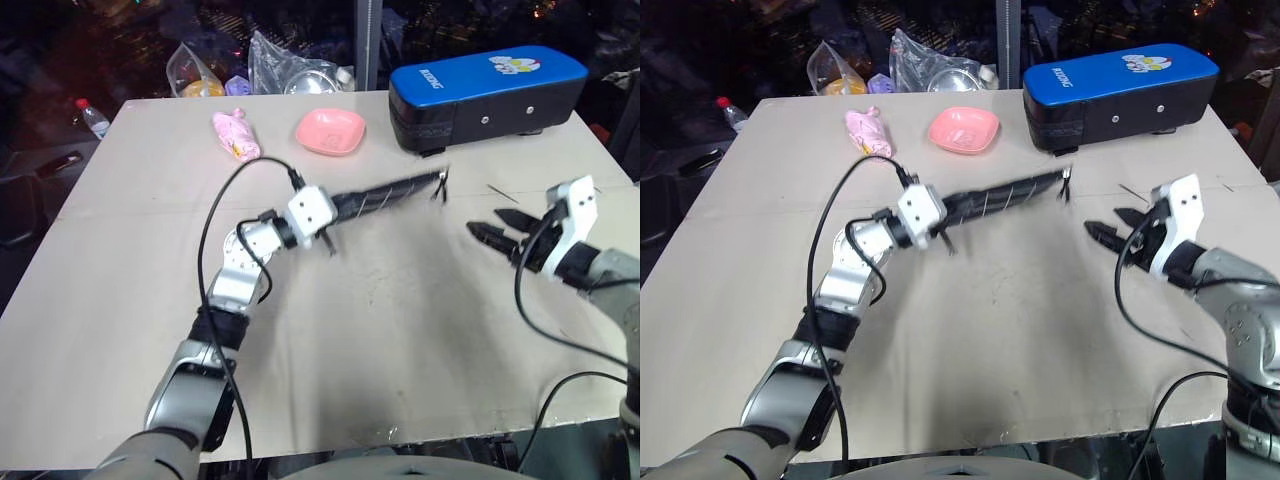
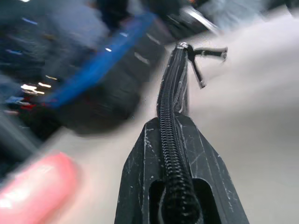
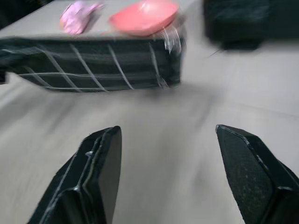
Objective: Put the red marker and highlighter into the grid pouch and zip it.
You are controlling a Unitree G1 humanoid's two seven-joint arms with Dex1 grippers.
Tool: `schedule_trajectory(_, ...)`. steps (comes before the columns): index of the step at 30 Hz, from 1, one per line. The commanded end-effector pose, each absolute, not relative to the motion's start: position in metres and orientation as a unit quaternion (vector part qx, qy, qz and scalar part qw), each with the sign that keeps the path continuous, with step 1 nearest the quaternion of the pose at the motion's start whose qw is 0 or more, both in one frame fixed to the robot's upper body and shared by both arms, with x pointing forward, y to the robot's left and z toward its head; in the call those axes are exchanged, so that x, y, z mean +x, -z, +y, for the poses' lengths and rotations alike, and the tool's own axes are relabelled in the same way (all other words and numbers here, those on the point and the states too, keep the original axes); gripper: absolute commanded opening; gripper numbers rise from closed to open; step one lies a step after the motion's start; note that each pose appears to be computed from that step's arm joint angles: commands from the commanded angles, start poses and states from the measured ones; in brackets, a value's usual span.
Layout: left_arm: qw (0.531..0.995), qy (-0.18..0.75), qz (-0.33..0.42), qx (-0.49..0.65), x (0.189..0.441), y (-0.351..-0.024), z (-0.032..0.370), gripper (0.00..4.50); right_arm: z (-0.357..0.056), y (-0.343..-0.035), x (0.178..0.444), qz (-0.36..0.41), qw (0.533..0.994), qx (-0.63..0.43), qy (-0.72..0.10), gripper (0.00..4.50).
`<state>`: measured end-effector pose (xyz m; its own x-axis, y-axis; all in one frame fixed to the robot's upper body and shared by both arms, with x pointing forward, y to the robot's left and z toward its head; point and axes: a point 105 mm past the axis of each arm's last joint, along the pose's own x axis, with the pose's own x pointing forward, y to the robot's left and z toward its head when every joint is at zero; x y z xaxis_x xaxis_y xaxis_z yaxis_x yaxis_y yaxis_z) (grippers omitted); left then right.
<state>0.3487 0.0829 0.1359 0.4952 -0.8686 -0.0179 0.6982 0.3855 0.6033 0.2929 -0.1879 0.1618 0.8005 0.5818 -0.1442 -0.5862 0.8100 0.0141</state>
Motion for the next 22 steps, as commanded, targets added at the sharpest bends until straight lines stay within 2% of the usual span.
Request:
schedule_trajectory(1, 0.795, 0.504, -0.133, 0.311, 0.336, -0.121, 0.094, 1.00, -0.181, -0.164, 0.278, 0.009, 0.936, -0.076, -0.344, 3.29)
schedule_trajectory(4, 0.810, 0.490, -0.108, 0.303, 0.332, -0.112, 0.111, 2.42, -0.183, -0.137, 0.264, 0.037, 0.924, -0.095, -0.369, 3.29)
schedule_trajectory(7, 0.825, 0.508, -0.083, 0.233, 0.317, -0.112, 0.119, 3.90, -0.189, -0.125, 0.253, 0.052, 0.915, -0.076, -0.392, 3.29)
schedule_trajectory(8, 0.834, 0.514, -0.062, 0.191, 0.309, -0.112, 0.123, 4.49, -0.193, -0.121, 0.251, 0.058, 0.913, -0.069, -0.397, 3.53)
schedule_trajectory(11, 0.848, 0.517, -0.011, 0.113, 0.283, -0.110, 0.137, 4.50, -0.207, -0.117, 0.247, 0.053, 0.915, -0.060, -0.396, 4.45)
schedule_trajectory(14, 0.864, 0.494, 0.041, 0.084, 0.264, -0.098, 0.150, 4.50, -0.220, -0.110, 0.245, 0.057, 0.912, -0.066, -0.400, 4.45)
schedule_trajectory(18, 0.883, 0.458, 0.071, 0.075, 0.252, -0.087, 0.160, 4.50, -0.234, -0.103, 0.244, 0.067, 0.907, -0.060, -0.410, 4.45)
schedule_trajectory(22, 0.890, 0.444, 0.061, 0.086, 0.246, -0.084, 0.152, 4.50, -0.241, -0.101, 0.249, 0.072, 0.900, -0.073, -0.423, 4.45)
